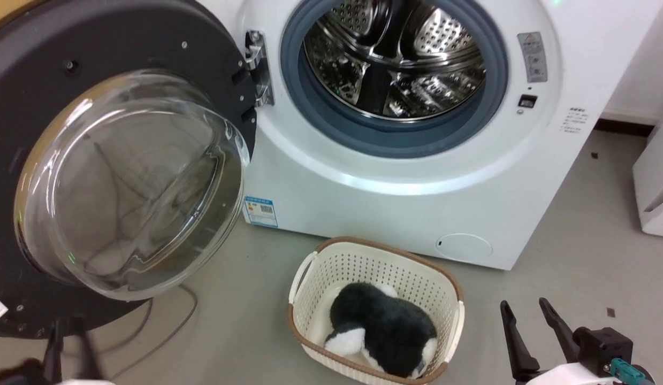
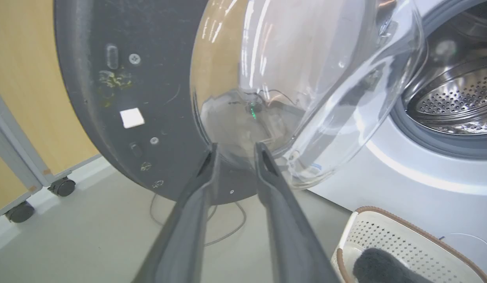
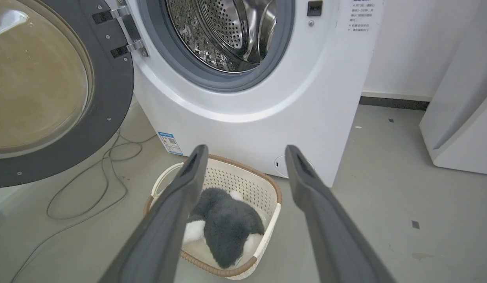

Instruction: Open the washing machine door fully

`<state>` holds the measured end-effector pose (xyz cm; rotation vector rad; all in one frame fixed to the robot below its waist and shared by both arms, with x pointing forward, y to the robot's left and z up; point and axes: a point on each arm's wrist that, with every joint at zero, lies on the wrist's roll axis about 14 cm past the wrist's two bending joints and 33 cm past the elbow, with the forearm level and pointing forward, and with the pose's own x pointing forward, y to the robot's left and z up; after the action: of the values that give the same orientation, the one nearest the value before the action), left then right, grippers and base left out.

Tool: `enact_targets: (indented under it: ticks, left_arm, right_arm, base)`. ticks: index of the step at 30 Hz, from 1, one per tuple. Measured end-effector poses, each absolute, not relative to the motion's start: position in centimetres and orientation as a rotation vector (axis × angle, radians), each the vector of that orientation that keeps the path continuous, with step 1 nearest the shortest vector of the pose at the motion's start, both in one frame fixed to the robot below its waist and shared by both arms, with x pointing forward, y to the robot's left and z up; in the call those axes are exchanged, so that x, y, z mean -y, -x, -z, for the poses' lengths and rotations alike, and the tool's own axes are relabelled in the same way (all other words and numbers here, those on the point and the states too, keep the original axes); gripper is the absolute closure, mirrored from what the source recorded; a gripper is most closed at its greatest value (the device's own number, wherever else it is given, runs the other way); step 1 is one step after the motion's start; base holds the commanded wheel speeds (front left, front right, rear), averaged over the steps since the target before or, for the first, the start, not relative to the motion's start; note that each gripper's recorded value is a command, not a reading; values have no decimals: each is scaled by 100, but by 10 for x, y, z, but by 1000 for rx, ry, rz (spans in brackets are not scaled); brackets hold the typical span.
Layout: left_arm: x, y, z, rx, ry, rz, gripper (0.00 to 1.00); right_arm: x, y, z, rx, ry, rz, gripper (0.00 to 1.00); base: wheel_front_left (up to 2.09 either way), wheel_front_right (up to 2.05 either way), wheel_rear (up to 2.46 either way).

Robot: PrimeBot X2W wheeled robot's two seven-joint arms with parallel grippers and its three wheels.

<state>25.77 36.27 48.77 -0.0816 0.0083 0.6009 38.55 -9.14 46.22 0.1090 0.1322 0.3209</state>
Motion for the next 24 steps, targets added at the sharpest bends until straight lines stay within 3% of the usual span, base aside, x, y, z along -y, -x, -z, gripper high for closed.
enact_targets:
  ticks: [16,24]
  left_arm:
    - [-240,-311,-501,11,60,-175,0]
    - [-204,-340,-508,29,-18,-37,0]
  right_arm:
    - [121,-372,-486,-62,-31,-248,0]
    - [144,-359,-487,-66,-9,-181,0]
  base:
    - [0,0,0]
    - [0,0,0]
